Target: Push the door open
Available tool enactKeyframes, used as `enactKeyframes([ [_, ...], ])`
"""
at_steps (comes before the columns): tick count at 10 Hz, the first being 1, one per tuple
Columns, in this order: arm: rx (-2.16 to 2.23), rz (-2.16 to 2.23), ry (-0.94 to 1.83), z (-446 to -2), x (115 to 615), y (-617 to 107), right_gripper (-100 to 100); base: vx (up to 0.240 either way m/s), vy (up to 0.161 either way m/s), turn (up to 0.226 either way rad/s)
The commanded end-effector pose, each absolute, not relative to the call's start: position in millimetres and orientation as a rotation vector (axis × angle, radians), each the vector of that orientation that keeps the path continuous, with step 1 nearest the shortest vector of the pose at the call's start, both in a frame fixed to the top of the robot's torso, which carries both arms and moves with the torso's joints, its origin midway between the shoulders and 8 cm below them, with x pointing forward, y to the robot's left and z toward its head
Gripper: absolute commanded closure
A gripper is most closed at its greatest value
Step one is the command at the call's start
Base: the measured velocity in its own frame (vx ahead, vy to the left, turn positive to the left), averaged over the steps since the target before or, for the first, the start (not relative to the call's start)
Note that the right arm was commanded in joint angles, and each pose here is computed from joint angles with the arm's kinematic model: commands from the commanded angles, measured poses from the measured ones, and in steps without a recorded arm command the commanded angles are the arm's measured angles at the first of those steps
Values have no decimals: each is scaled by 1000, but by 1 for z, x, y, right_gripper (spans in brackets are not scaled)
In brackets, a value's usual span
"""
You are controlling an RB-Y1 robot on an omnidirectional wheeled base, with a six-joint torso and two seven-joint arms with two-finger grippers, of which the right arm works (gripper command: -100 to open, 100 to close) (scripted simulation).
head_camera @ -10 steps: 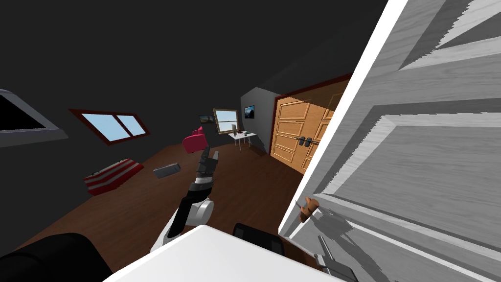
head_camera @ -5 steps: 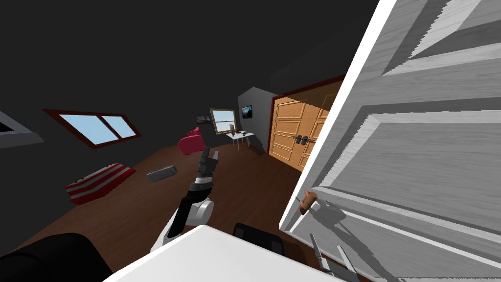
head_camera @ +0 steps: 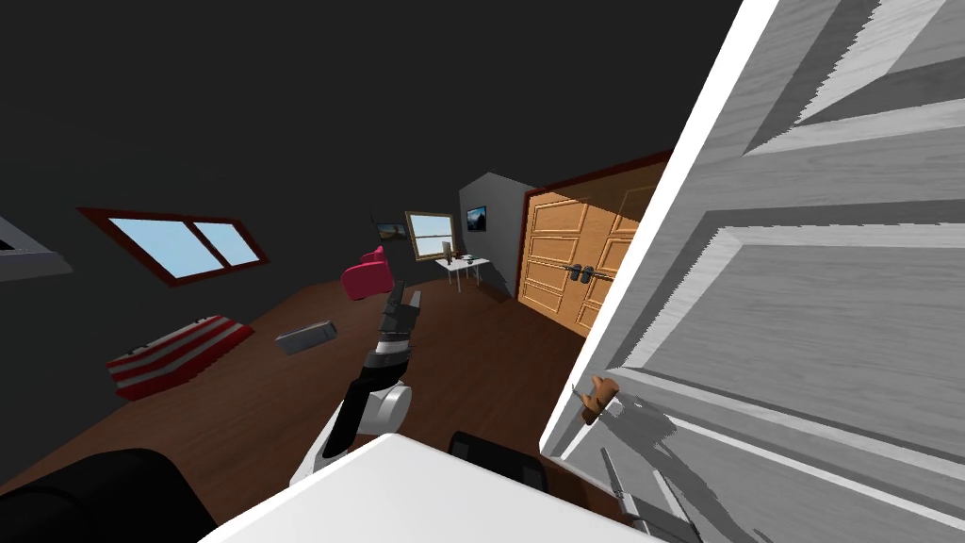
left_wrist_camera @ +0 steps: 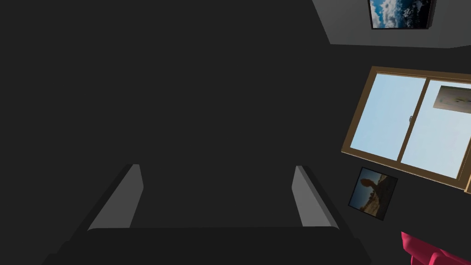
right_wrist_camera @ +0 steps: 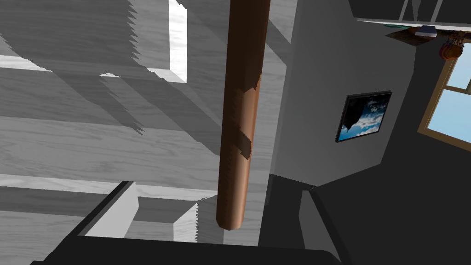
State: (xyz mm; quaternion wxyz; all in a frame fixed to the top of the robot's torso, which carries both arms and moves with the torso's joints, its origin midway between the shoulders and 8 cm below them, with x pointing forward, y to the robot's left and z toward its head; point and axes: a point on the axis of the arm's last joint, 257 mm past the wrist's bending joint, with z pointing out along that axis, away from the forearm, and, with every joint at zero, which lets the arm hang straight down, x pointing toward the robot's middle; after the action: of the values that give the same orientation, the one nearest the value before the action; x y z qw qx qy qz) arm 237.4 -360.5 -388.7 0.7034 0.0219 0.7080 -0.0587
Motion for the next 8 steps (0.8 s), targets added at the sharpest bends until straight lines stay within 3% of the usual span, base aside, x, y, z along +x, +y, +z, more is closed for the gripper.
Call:
enactKeyframes([
  [1,42,-137,1575,-387,241,-365,-100,229,-30,18],
  [5,74,-136,1569,-391,248,-360,-100,193,-32,21],
  [6,74,-136,1569,-391,248,-360,100,-11,6,-5],
  [8,74,-136,1569,-391,248,-360,100,-33,18,9],
])
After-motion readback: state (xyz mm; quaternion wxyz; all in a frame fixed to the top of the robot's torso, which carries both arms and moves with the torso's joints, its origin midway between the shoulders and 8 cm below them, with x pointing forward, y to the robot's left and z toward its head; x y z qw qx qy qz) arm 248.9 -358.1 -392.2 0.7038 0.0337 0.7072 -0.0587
